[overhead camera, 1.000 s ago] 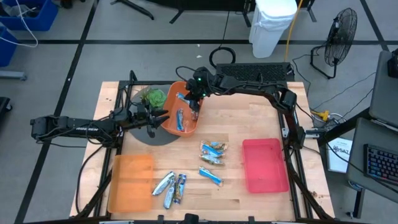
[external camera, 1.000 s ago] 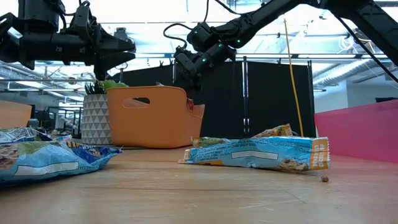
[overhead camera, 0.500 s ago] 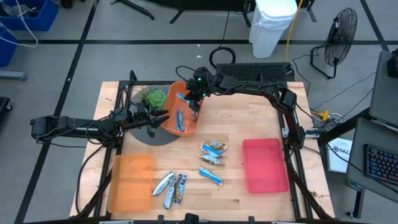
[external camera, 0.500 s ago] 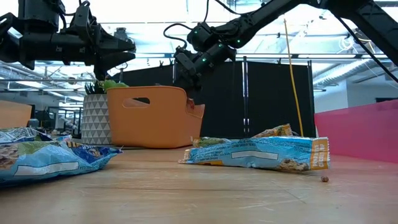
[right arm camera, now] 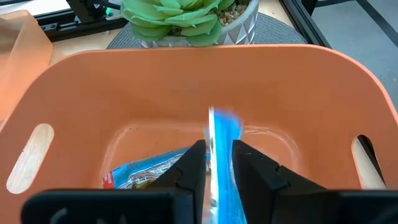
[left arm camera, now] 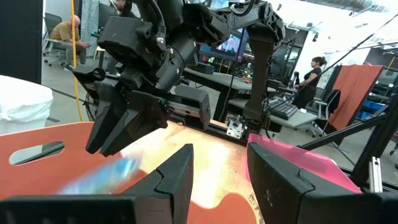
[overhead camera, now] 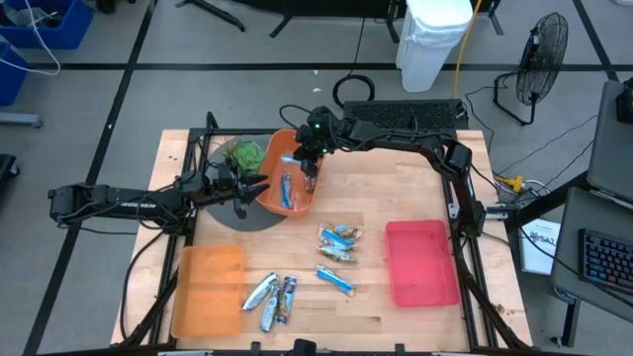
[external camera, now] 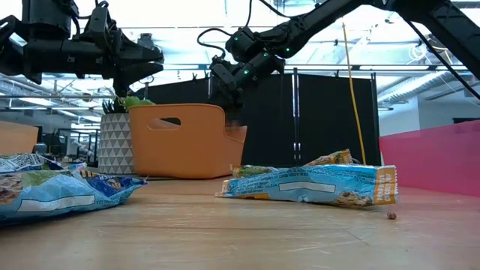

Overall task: Pick and place Granola Bars by type
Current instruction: Put the red granola bar into the orange bin, then put the yellow granola bar into the red bin

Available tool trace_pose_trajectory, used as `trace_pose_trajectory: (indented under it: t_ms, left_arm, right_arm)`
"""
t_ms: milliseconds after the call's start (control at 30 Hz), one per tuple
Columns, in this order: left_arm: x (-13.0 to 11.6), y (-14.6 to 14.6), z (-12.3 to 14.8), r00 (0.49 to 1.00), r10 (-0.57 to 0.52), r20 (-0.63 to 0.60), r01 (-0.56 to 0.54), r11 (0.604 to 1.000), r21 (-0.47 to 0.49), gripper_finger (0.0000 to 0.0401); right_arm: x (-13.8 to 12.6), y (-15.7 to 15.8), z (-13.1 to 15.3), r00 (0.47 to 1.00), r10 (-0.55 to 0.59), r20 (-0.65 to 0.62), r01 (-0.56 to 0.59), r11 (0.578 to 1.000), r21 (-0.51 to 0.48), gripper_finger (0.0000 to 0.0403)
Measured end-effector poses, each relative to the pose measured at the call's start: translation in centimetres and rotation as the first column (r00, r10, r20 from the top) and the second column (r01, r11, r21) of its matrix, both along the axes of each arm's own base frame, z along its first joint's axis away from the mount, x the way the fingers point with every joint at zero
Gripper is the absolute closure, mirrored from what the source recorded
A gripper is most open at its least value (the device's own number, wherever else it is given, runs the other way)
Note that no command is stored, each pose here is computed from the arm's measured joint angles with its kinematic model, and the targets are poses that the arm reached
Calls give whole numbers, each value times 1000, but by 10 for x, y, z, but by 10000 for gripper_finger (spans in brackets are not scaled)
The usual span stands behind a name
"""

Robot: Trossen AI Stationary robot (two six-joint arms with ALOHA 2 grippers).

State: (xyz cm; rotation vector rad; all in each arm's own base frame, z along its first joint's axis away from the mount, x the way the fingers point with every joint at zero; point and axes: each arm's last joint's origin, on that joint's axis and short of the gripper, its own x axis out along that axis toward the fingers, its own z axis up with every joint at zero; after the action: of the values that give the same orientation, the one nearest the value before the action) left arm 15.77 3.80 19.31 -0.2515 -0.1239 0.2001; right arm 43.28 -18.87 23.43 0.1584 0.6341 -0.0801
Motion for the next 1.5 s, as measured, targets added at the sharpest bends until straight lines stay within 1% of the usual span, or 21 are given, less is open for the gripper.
trace_pose_trajectory:
  t_ms: [333,400,433,500,567,600,633,667,700,800,867,967,1067,1233,1367,1400,1500]
  left_arm:
    - [0,0,0,1000,0,0,0,1000,0,247]
    - [0,0,0,1000,0,0,0,1000,0,247]
    - [0,0,0,1000,0,0,0,1000,0,247]
    - [0,0,0,1000,0,0,0,1000,0,247]
    - [0,0,0,1000,1,0,-1,1000,0,247]
    - [0,0,0,1000,0,0,0,1000,0,247]
    - [0,0,0,1000,0,0,0,1000,0,247]
    - [0,0,0,1000,0,-2,0,1000,0,247]
    - [0,0,0,1000,0,-4,0,1000,-1,247]
    - [0,0,-1,1000,1,-8,-1,1000,-2,247]
    - [0,0,-1,1000,1,-11,-1,1000,-3,247]
    - [0,0,-2,1000,1,-17,-1,1000,-4,247]
    - [0,0,-2,1000,1,-20,-1,1000,-5,247]
    - [0,0,-2,1000,2,-25,-2,1000,-6,247]
    - [0,0,-3,1000,4,-29,-4,1000,9,247]
    - [0,0,-2,1000,5,-30,-4,1000,15,247]
    - [0,0,-2,999,16,-30,-16,1000,21,247]
  right_arm:
    - [1,1,1,1000,-3,7,3,1000,6,310]
    - [3,7,0,1000,-23,8,23,997,67,310]
    - [4,12,1,1000,-7,14,5,993,120,310]
    - [7,29,5,993,113,44,-120,966,231,313]
    - [10,50,14,957,268,114,-290,909,300,316]
    - [11,62,17,933,334,135,-360,878,316,317]
    - [12,74,21,910,385,152,-414,855,312,319]
    - [11,84,25,896,419,149,-445,846,293,320]
    - [10,94,27,890,439,123,-456,847,273,322]
    - [3,119,34,906,424,2,-420,896,144,327]
    - [-5,134,36,917,394,-62,-391,919,55,330]
    - [-22,155,34,924,367,-110,-371,929,-15,335]
    - [-47,170,29,925,370,-90,-375,926,-42,340]
    - [-107,181,26,947,318,51,-319,948,4,349]
    - [-157,187,10,956,252,153,-265,962,71,351]
    - [-167,188,5,954,244,171,-259,964,66,349]
    - [-191,194,-14,940,272,208,-285,958,38,341]
